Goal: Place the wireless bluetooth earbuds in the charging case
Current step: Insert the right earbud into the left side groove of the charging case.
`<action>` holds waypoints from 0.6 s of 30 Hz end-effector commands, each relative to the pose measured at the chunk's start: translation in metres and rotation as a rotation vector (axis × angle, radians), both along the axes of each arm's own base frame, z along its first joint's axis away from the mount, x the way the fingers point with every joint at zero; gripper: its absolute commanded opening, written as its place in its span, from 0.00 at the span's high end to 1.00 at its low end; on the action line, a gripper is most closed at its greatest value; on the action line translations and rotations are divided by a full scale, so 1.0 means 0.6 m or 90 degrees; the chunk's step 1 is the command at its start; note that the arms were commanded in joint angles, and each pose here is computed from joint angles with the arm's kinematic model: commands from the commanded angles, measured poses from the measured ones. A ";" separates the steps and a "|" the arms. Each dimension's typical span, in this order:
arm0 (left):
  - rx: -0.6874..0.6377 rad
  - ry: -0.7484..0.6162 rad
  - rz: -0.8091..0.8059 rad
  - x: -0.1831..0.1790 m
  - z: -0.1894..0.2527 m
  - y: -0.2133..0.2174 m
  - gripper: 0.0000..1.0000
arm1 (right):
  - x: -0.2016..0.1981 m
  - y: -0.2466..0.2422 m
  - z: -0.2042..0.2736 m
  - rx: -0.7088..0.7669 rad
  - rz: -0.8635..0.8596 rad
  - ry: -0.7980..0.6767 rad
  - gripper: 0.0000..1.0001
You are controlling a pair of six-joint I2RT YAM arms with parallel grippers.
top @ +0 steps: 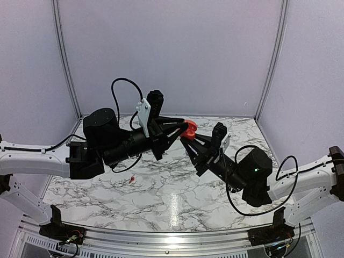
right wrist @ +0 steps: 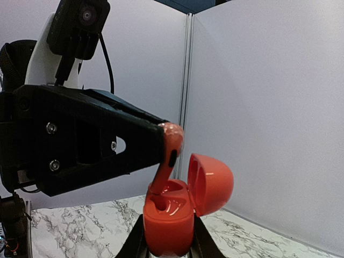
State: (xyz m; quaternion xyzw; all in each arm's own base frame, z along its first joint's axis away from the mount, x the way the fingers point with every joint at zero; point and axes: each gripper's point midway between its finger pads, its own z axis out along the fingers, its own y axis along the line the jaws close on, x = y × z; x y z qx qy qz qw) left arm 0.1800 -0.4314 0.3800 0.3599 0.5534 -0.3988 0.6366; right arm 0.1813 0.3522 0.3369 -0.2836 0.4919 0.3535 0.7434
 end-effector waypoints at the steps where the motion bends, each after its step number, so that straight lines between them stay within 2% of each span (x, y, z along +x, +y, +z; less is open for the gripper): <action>1: -0.032 -0.011 -0.009 -0.005 0.031 -0.006 0.90 | -0.008 0.001 0.040 0.038 0.014 -0.008 1.00; 18: -0.014 -0.005 -0.010 -0.004 0.007 -0.011 0.90 | -0.006 -0.008 0.063 0.077 0.011 -0.002 1.00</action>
